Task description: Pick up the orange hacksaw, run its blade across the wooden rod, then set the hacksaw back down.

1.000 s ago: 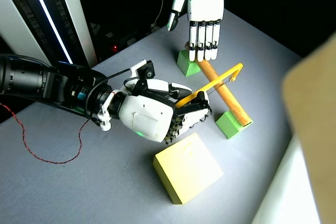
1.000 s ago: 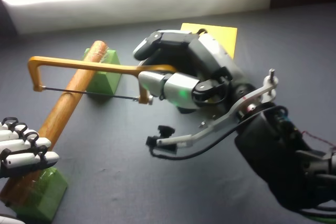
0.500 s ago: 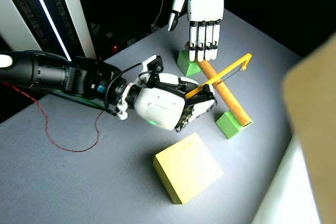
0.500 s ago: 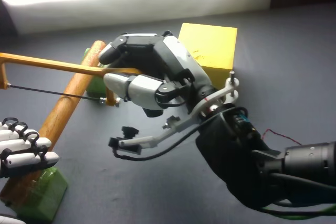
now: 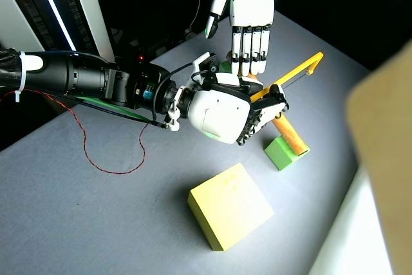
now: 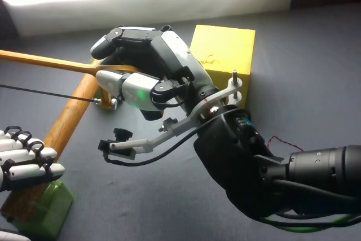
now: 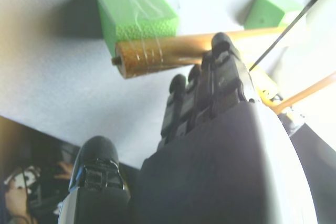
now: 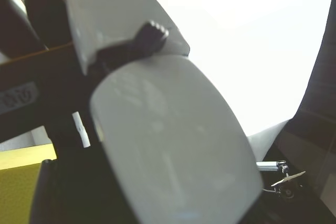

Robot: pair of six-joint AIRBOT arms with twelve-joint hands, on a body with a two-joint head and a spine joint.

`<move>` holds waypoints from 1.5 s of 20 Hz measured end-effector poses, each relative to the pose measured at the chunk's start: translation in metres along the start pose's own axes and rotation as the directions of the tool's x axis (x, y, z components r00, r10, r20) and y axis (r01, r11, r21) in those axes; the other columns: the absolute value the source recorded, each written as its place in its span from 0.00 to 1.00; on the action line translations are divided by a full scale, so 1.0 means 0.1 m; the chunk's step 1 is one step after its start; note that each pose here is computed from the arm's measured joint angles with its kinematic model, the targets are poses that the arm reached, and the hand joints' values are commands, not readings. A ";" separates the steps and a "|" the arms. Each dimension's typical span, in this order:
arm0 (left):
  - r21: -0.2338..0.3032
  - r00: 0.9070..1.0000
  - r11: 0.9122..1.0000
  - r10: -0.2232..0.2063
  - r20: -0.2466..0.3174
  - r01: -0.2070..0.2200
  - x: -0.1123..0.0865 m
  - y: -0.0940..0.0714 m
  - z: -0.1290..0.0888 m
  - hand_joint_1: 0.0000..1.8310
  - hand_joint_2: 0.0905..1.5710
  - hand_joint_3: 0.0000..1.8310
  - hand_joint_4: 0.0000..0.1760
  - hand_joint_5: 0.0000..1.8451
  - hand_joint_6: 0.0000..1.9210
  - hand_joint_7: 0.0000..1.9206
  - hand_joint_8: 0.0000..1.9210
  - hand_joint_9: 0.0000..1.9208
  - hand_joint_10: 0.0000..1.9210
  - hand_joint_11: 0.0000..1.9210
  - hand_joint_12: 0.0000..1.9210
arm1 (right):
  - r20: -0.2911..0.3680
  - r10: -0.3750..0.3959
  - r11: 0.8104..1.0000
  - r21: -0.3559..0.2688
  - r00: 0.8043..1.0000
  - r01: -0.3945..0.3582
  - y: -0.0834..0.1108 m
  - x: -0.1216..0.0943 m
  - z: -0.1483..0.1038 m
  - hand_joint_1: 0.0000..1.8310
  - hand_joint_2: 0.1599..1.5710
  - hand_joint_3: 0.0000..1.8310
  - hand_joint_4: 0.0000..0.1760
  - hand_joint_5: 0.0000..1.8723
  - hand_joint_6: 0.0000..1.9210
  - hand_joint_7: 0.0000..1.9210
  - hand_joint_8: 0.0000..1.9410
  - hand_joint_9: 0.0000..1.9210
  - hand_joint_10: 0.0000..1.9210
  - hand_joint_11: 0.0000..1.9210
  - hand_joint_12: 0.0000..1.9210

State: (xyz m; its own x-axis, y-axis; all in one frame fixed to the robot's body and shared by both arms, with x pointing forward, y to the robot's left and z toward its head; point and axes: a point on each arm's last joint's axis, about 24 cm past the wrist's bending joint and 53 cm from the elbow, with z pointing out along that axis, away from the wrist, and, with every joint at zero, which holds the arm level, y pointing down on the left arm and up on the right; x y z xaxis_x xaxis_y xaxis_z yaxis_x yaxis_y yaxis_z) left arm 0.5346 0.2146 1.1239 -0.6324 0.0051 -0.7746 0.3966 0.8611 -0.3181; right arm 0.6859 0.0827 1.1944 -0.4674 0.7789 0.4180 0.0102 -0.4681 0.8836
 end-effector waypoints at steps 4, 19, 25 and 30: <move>-0.001 1.000 1.000 0.000 0.000 0.000 0.00 0.00 0.00 0.00 0.77 0.00 0.00 0.02 0.00 0.01 0.00 0.00 0.00 0.00 0.05 | 0.012 -0.016 1.000 0.008 1.000 0.015 -0.04 -0.11 -0.10 0.75 0.68 0.00 0.00 0.44 0.54 0.50 0.49 0.55 0.58 0.54 0.54; -0.005 1.000 1.000 0.001 0.002 -0.001 -0.01 0.02 0.00 0.00 0.77 0.00 0.00 0.00 0.00 0.00 0.00 0.00 0.00 0.01 0.00 | 0.043 -0.125 0.991 0.048 0.991 0.123 0.04 -0.65 -0.53 0.75 0.68 0.00 0.00 0.42 0.56 0.50 0.50 0.55 0.58 0.55 0.53; -0.004 1.000 1.000 0.001 0.002 -0.001 -0.01 0.02 0.00 0.00 0.77 0.00 0.00 0.00 0.00 0.00 0.00 0.00 0.00 0.01 0.00 | 0.035 -0.126 0.991 0.046 0.991 0.124 0.13 -0.63 -0.61 0.75 0.68 0.00 0.00 0.43 0.54 0.50 0.49 0.55 0.57 0.56 0.53; -0.003 1.000 1.000 0.001 0.002 -0.001 -0.01 0.02 0.00 0.00 0.77 0.00 0.00 0.00 0.00 0.00 0.00 0.00 0.00 0.00 0.00 | 0.037 -0.137 0.990 0.032 0.990 0.136 0.37 -0.68 -0.72 0.76 0.67 0.00 0.00 0.45 0.52 0.53 0.46 0.59 0.54 0.56 0.54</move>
State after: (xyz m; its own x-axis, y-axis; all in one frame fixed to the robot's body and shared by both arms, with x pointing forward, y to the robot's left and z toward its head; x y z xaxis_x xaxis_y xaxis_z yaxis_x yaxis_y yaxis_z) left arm 0.5360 0.2158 1.1242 -0.6306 0.0045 -0.7761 0.3948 0.8628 -0.3158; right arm 0.6550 -0.0179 1.1838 -0.4310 0.8509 0.3002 -0.0255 -0.3441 0.9386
